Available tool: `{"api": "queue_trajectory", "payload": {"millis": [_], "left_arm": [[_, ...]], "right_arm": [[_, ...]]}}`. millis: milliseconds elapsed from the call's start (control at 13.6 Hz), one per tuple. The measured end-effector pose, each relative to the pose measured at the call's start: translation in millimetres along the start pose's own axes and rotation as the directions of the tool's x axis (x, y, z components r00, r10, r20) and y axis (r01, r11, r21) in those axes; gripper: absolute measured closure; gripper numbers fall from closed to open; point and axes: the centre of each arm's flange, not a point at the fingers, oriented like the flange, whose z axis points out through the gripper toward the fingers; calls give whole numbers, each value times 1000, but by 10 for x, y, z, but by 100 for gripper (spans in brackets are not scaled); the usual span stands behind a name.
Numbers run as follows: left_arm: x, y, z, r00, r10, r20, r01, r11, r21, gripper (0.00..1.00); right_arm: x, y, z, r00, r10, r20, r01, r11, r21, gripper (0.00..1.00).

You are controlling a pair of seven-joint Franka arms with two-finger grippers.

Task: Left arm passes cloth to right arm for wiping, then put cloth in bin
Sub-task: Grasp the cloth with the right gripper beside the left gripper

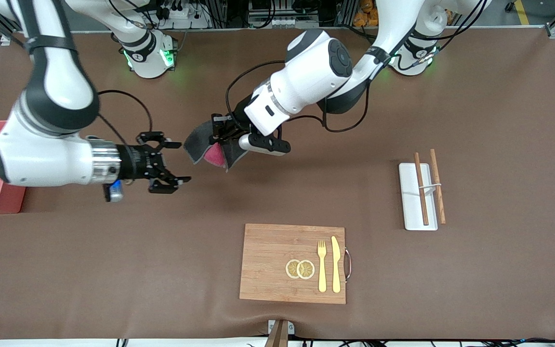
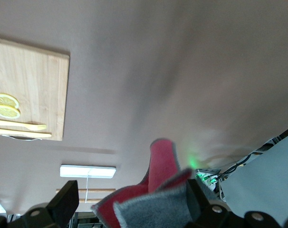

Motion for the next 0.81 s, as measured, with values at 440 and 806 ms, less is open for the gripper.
{"api": "queue_trajectory", "payload": {"millis": [440,806], "left_arm": [[17,-16,29,1000,-12,-17,12,1000,-12,96],[26,-17,24,1000,-11,-20,11,1000,-13,96]], "right_arm": [[-386,7,332,1000,11,-2,-11,999,-40,33],[-310,-1,264,1000,15,-3,-15,999,-29,89]]}}
